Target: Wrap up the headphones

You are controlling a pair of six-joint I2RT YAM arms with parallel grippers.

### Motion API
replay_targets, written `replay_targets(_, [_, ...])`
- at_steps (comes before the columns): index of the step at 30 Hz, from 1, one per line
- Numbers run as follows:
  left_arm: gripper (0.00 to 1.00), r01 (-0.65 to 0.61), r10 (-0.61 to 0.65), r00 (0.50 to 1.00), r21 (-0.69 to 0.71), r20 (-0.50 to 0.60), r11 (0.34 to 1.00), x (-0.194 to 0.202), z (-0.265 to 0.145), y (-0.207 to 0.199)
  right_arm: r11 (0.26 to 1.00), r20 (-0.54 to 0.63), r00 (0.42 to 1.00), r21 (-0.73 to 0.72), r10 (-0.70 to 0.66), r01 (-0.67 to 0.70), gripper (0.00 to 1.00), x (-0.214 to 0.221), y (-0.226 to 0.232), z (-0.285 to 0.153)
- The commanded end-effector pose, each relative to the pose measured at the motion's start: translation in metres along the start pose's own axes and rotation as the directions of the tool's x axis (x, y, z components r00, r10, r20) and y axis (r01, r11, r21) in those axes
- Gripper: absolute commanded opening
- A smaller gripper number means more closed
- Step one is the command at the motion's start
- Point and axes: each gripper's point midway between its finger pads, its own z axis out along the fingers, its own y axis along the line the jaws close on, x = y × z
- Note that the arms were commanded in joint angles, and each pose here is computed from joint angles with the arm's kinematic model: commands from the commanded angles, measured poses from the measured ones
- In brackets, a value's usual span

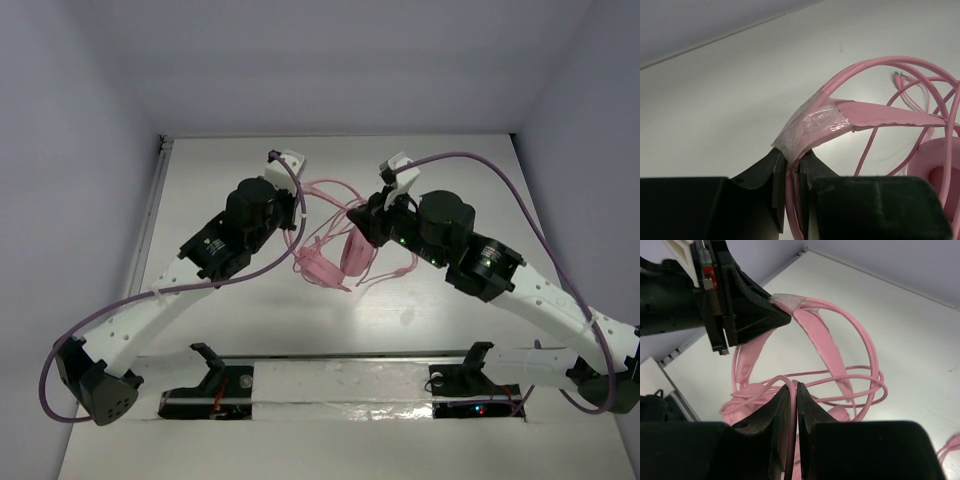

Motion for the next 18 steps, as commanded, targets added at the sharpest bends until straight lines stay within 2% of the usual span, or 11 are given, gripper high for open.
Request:
replay_targets(1, [0.0,0.024,-0.05,0.987,0.17,0.153,0.985,-0.061,-0.031,-0.024,0.995,0.028,0.997,0.079,-0.065,0.062,0.15,-0.018,-0.017,-0.011])
replay_targets(8, [0.0,0.008,-0.046,0.992,0.299,0.121,0.954,-0.066,-0.045,-0.038,0.967,-0.022,1.0,0.252,-0.014,0.019,0.08,0.02,-0.051,-0.016])
replay_targets(10, [0.0,0.01,-0.054,0.991,0.333,0.125,0.943,-0.07,-0.048,-0.037,0.952,0.046,0.999,0.305,0.013,-0.027,0.08,0.014,-0.062,-0.027])
replay_targets(11, [0.0,0.017,-0.068,0.989,0.352,0.132,0.936,-0.072,-0.049,-0.035,0.945,0.042,0.999,0.323,0.034,-0.046,0.09,0.027,-0.066,-0.028])
replay_targets(14, [0.0,0.053,-0.124,0.981,0.413,0.147,0.909,-0.081,-0.053,-0.023,0.924,0.093,0.993,0.369,0.07,-0.1,0.1,0.028,-0.075,-0.035])
replay_targets(16, [0.0,0.066,-0.148,0.978,0.458,0.145,0.887,-0.084,-0.056,-0.022,0.912,0.115,0.99,0.392,0.079,-0.118,0.15,0.032,-0.081,-0.037])
replay_targets(18, [0.0,0.07,-0.157,0.977,0.482,0.143,0.873,-0.087,-0.058,-0.025,0.91,0.115,0.99,0.398,0.08,-0.12,0.16,0.035,-0.082,-0.037])
